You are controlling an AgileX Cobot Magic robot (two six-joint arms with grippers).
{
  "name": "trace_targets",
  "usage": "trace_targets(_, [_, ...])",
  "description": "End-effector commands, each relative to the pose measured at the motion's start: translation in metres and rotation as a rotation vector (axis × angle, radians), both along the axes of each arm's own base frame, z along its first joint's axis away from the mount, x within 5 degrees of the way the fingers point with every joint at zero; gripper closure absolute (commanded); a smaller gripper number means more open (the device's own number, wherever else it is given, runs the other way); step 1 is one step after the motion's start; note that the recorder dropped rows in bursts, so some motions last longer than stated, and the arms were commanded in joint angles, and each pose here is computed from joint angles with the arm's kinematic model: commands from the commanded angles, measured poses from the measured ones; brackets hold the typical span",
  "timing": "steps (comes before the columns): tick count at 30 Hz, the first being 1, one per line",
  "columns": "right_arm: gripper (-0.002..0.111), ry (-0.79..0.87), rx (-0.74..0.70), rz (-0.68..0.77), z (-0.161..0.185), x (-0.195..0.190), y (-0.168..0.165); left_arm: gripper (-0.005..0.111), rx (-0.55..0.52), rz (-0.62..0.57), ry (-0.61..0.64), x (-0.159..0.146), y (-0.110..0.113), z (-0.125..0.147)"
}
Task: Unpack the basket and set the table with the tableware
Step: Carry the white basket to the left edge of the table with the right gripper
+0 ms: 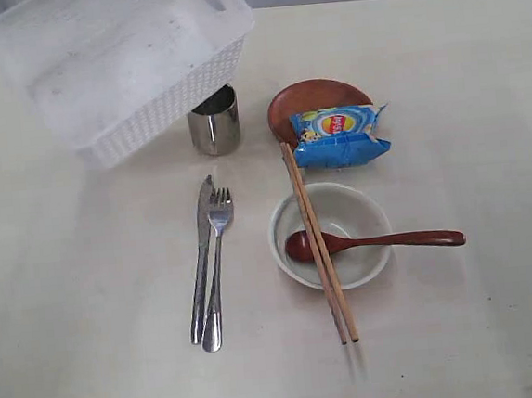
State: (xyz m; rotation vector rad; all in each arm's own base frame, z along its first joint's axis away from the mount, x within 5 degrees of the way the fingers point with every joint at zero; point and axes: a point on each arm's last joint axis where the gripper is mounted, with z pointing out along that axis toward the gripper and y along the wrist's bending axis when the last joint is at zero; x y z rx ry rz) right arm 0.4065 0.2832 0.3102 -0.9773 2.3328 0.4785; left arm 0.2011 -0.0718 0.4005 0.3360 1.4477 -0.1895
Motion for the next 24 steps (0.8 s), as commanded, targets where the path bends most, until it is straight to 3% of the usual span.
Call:
trace_targets(1, [0.109, -0.081, -0.016, 0.264, 0.008, -0.036, 0.042, 0.107, -0.055, 0.037, 0.006, -0.018, 0.014, 0.011])
trace_targets(4, [0.109, -0.127, -0.045, 0.397, 0.004, -0.057, 0.067, 0.107, -0.104, 0.065, -0.003, -0.025, 0.023, 0.016])
trace_targets(10, [0.109, -0.159, -0.149, 0.706, -0.03, -0.096, 0.111, 0.107, -0.108, 0.084, 0.01, -0.026, 0.027, 0.016])
trace_targets(12, [0.109, -0.16, -0.157, 0.746, -0.041, -0.107, 0.125, 0.107, -0.108, 0.084, 0.01, -0.026, 0.027, 0.016])
trace_targets(17, [0.109, -0.199, -0.161, 0.744, -0.068, -0.11, 0.146, 0.107, -0.108, 0.084, 0.01, -0.026, 0.027, 0.016])
trace_targets(24, [0.109, -0.276, -0.133, 0.544, -0.08, -0.09, 0.153, 0.107, -0.115, 0.083, 0.022, -0.025, 0.027, 0.01])
